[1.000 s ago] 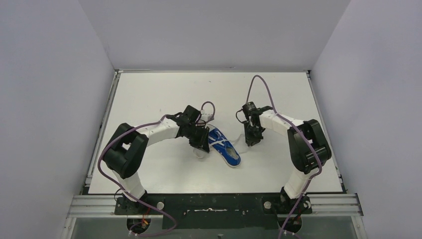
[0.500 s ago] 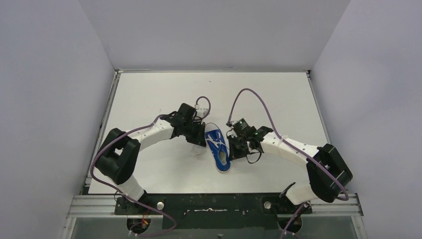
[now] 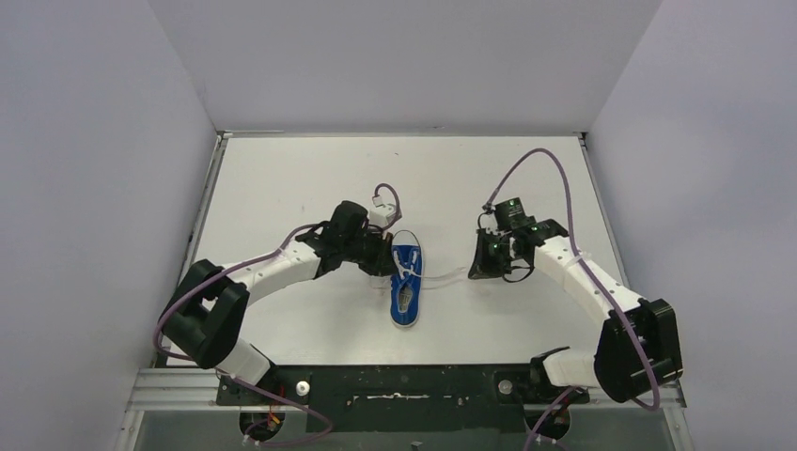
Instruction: Tie the shoes
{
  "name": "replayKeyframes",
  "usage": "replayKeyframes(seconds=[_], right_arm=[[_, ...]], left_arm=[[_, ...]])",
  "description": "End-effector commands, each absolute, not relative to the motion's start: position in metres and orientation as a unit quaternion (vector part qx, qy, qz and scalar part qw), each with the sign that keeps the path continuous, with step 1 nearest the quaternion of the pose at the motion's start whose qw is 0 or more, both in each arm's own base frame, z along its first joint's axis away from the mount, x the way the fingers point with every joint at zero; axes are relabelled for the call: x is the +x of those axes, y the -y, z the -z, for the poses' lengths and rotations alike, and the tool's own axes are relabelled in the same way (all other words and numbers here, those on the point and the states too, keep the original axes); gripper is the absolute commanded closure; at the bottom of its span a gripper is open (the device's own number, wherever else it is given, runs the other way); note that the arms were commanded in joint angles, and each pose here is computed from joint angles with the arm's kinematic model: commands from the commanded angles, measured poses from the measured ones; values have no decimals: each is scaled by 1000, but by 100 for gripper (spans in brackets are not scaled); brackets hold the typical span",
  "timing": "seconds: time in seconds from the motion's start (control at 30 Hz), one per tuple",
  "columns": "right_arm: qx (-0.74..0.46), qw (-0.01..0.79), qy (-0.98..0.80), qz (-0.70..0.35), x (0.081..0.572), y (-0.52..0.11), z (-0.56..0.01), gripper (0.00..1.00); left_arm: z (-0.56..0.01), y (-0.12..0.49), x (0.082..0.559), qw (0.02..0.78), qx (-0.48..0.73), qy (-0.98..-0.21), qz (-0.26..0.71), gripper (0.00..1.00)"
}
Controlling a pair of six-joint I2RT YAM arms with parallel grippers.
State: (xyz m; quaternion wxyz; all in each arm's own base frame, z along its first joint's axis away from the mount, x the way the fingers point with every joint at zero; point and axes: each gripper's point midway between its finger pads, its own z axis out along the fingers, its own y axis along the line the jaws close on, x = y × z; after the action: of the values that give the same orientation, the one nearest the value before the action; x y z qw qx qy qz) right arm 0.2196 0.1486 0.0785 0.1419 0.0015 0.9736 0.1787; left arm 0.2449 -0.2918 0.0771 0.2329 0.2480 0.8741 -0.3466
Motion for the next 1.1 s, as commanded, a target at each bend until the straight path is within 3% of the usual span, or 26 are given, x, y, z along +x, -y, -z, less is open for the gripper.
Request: replayKeyframes(seconds=[0.0, 0.23, 0.37, 0.53, 0.67, 0.8, 1.0, 1.03, 1.07], right_arm=[[-11, 155, -954, -257, 240, -166, -129, 100], [210, 186, -827, -487, 320, -230, -193, 100], [279, 216, -791, -500, 368, -258, -201, 100], [279, 215, -795, -494, 395, -320, -183, 100], [249, 199, -818, -479, 387, -364, -155, 100], [176, 151, -856, -462, 345, -407, -125, 100], [90, 116, -904, -401, 277, -405, -90, 100], [88, 114, -904, -402, 277, -402, -91, 93], [86, 116, -904, -403, 279, -398, -93, 78]], left_arm=[[-125, 307, 272, 347, 293, -816, 358, 100], [-115, 307, 273, 353, 304, -810, 355, 100], [-113, 306, 269, 371, 302, -801, 360, 100], [-112, 305, 266, 392, 312, -787, 361, 100], [-113, 303, 264, 408, 322, -775, 360, 100], [-115, 302, 256, 427, 340, -754, 366, 100], [-109, 297, 249, 434, 354, -744, 364, 100], [-107, 297, 248, 433, 353, -745, 365, 100], [-106, 297, 248, 434, 351, -745, 365, 100]])
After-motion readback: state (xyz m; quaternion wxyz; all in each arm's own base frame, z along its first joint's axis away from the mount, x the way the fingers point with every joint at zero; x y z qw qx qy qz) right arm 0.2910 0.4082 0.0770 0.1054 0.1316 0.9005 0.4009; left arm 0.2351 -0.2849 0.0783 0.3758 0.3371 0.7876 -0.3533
